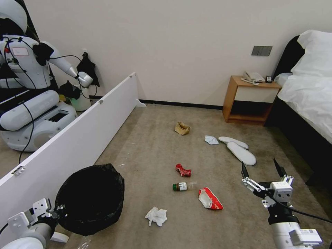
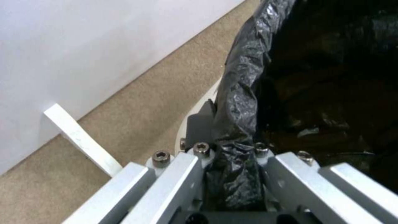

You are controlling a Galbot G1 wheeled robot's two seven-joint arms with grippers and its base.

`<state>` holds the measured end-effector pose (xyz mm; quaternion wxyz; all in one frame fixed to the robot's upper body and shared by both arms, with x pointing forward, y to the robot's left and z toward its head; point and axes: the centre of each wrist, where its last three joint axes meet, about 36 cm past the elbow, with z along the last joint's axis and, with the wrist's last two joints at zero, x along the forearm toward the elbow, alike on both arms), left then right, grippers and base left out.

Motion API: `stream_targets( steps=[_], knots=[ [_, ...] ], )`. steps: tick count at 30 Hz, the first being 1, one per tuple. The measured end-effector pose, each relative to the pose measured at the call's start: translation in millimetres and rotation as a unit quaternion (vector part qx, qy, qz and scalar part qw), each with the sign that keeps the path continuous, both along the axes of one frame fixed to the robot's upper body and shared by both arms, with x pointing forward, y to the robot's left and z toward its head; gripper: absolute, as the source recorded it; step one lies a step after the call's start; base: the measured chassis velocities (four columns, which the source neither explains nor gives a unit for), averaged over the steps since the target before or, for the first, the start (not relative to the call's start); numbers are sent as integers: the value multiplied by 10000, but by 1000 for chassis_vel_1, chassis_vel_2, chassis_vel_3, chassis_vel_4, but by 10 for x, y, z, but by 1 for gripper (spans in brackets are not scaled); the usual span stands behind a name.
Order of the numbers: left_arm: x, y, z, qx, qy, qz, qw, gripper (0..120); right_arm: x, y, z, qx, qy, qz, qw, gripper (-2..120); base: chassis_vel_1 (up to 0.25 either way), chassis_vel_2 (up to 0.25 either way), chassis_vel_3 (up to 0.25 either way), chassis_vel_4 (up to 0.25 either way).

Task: Pick up the trash bin, then pick up the garbage from the floor and place it into the trash bin.

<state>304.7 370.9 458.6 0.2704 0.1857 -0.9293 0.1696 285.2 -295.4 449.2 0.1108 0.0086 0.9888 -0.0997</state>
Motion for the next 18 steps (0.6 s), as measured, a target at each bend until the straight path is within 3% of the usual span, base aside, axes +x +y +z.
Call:
stream_targets(
  steps=[6,10,12,16,18],
  knots=[
    [-17,14,21,27,-9,5,10000,2,120,59,94,199,500,186,9984,100,0,0,0,0],
    [-51,23,48,51,-14,3,10000,2,245,147,195,553,1208,667,9889,100,0,0,0,0],
    [-82,27,61,57,-15,29,10000,2,322,207,255,643,1823,985,9762,100,0,0,0,0],
    [-109,20,61,48,-7,50,10000,2,387,284,274,628,2249,1121,9659,100,0,0,0,0],
    [-140,14,63,36,-6,92,10000,2,477,411,249,623,2761,1280,9505,100,0,0,0,0]
  ],
)
